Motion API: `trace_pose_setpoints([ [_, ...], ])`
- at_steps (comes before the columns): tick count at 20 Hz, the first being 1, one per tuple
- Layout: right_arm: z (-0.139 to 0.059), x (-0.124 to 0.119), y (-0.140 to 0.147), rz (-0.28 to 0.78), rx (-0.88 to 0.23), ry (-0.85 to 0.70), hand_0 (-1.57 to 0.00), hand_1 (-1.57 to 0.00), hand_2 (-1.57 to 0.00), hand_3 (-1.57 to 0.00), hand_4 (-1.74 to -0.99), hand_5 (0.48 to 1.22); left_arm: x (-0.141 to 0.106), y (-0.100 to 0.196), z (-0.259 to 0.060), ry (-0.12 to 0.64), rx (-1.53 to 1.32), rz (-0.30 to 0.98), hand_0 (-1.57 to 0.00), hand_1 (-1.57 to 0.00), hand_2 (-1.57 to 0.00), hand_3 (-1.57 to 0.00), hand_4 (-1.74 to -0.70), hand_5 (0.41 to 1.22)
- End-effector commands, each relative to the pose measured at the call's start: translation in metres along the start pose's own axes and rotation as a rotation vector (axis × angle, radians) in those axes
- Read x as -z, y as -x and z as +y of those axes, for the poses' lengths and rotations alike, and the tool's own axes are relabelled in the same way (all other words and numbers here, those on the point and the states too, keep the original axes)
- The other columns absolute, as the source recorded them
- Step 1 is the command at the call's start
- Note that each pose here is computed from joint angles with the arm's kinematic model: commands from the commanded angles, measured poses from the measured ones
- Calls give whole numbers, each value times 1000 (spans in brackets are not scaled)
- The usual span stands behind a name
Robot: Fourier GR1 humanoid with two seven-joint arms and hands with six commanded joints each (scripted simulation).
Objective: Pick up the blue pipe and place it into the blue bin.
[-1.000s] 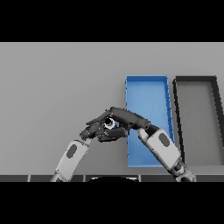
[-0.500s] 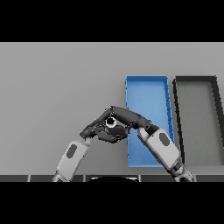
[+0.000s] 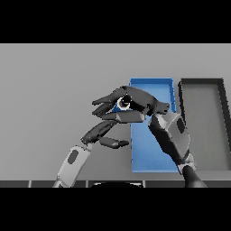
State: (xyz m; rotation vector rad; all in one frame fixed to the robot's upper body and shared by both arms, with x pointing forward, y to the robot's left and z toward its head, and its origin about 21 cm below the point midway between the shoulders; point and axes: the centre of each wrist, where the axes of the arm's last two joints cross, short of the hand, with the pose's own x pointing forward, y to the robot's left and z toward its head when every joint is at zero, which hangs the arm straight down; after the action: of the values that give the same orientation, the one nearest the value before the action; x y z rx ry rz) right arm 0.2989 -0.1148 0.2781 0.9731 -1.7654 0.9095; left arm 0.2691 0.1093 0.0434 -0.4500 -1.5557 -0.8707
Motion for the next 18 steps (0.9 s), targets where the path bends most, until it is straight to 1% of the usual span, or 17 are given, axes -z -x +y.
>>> trace_pose_setpoints([
  [1,-9,2,-11,-25,8,11,-1571,-1571,-1571,-1571,-1741,1221,1,-2,0,1,-6,-3,-3,-3,-3,-3,-906,437],
  [2,-16,5,-23,-46,-16,58,-1571,-1571,-1571,-1571,-1741,1221,3,-2,-2,5,-4,10,-3,-2,-2,-2,-905,435],
  [3,-28,3,-33,-77,-41,129,-1571,-1571,-1571,-1571,-1741,1221,3,-3,-2,2,-1,11,-2,-2,-2,-1,-905,433],
  [6,-58,0,-54,-50,-114,288,-1571,-1571,-1571,-1571,-1741,1221,3,-5,2,-3,16,15,0,0,0,0,-892,428],
  [8,-83,-10,-56,-22,-109,386,-1571,-1571,-1571,-1571,-1741,1221,2,-5,1,1,10,12,0,0,0,0,-890,421],
  [10,-100,-21,-47,21,-125,451,-1571,-1571,-1571,-1571,-1741,1221,0,-3,1,-10,16,11,0,0,0,1,-886,412],
  [12,-118,-43,-39,82,-151,532,-1571,-1571,-1571,-1571,-1741,1221,-1,-4,6,-12,31,7,1,1,1,1,-877,412],
  [13,-126,-53,-29,112,-127,565,-1571,-1571,-1571,-1571,-1741,1221,-1,-2,4,-3,34,9,1,1,1,1,-874,413],
  [14,-128,-63,-18,134,-102,600,-1571,-1571,-1571,-1571,-1741,1221,-1,-2,4,-2,34,8,1,1,1,1,-871,415],
  [18,-125,-106,16,248,-44,678,-1571,-1571,-1571,-1571,-1741,1221,-2,-3,3,-5,33,9,1,1,1,1,-866,420],
])
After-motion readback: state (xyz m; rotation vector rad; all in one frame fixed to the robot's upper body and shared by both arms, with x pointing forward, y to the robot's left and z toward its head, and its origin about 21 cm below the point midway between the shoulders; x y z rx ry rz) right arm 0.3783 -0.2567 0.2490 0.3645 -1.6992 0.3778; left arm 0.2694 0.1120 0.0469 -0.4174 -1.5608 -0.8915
